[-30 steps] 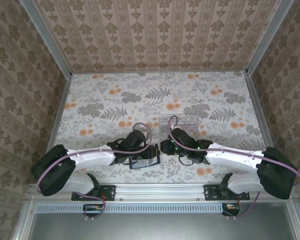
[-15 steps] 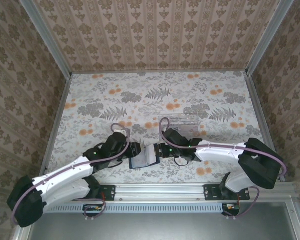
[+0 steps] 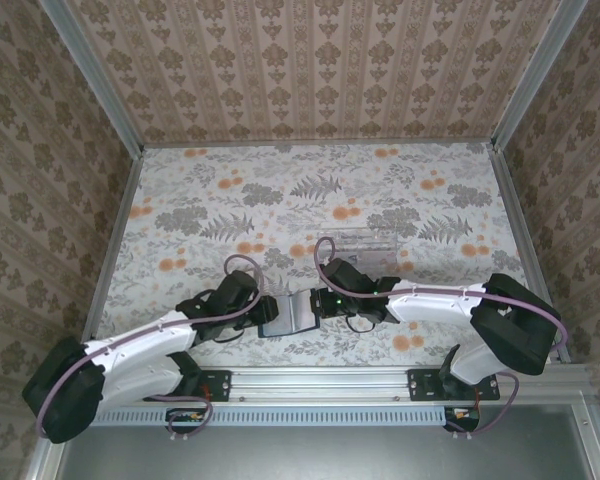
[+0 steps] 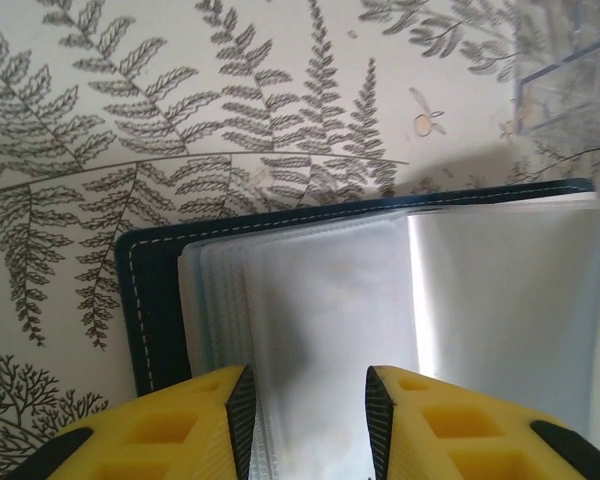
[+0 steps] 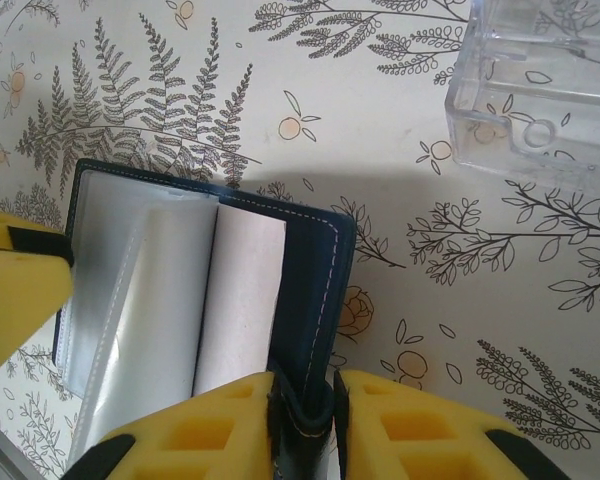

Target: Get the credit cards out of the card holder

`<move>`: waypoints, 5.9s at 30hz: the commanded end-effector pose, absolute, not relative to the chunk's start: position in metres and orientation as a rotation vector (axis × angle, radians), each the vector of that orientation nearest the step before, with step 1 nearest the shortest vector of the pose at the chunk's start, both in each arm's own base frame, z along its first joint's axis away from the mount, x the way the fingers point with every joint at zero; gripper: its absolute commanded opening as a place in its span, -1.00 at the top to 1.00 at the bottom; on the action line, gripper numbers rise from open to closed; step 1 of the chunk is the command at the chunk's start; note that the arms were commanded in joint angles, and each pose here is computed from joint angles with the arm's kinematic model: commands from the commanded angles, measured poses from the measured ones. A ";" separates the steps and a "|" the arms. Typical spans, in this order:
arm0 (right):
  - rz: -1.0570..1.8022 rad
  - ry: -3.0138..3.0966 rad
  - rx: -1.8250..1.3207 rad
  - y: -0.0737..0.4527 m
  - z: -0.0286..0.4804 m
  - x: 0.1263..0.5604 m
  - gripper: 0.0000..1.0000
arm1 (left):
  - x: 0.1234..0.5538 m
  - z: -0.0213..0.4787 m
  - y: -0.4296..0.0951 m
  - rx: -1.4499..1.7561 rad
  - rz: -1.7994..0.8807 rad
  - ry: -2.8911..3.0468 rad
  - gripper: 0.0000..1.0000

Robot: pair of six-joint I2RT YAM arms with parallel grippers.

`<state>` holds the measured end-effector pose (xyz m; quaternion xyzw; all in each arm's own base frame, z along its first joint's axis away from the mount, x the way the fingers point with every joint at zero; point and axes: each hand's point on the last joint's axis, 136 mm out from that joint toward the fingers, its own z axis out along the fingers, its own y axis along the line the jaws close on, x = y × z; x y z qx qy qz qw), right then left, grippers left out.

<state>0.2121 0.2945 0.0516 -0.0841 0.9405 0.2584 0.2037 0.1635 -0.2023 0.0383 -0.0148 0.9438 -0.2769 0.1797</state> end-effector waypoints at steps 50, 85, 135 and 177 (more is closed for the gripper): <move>0.678 2.480 -0.205 0.274 0.103 0.221 0.03 | 0.166 0.072 -0.246 0.156 -0.894 2.577 -0.87; 1.048 2.758 -0.214 0.329 0.035 0.199 0.59 | 0.176 0.070 -0.223 0.032 -0.914 2.556 0.47; 1.148 2.774 -0.142 0.332 0.024 0.204 0.70 | 0.159 0.021 -0.216 0.030 -0.708 2.744 0.88; 1.189 2.770 -0.018 0.299 0.013 0.202 1.00 | 0.159 0.007 -0.206 0.003 -0.568 2.819 1.00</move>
